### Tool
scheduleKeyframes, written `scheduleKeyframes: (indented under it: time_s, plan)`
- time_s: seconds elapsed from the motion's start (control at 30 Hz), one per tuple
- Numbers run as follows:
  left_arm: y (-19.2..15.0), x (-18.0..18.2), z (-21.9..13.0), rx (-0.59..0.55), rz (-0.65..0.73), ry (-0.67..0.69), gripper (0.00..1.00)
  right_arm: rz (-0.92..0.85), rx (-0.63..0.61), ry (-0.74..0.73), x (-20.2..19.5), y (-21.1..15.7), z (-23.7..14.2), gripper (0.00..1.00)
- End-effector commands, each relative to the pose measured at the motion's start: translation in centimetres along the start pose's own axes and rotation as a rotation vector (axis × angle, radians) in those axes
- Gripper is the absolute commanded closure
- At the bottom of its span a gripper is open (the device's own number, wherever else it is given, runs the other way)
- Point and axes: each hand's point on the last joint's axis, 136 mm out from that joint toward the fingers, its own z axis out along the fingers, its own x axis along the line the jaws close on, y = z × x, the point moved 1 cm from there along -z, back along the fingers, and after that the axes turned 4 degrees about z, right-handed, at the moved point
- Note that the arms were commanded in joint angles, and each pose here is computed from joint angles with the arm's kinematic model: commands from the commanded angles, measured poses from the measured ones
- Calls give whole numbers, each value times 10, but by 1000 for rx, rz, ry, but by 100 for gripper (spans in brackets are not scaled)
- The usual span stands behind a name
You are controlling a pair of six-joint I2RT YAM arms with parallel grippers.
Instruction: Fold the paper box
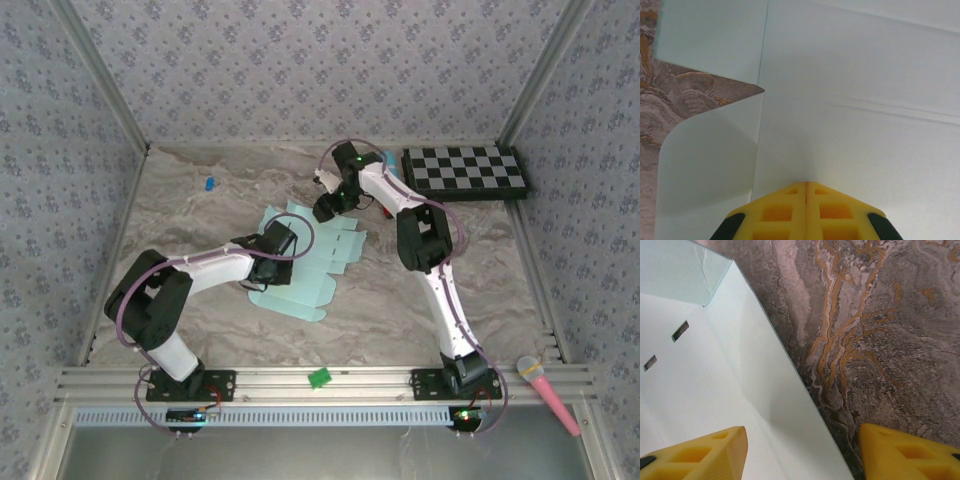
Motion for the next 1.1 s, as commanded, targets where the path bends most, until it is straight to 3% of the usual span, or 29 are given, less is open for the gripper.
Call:
scheduleKeyframes:
  time_s: [0.0, 0.3, 0.9, 1.07]
  plan:
    - [-25, 15, 8, 93, 22, 77, 100, -11, 68, 55, 8, -14, 4, 40]
    - [-24, 16, 8, 90, 21, 82, 100, -87, 28, 99, 26, -6, -20, 51]
    - [-20, 15, 5, 78, 20, 85, 100, -205, 1, 3, 31, 0, -50, 84]
    - [-13, 11, -6, 22, 1, 49, 100, -304, -31, -48, 31, 1, -56, 91]
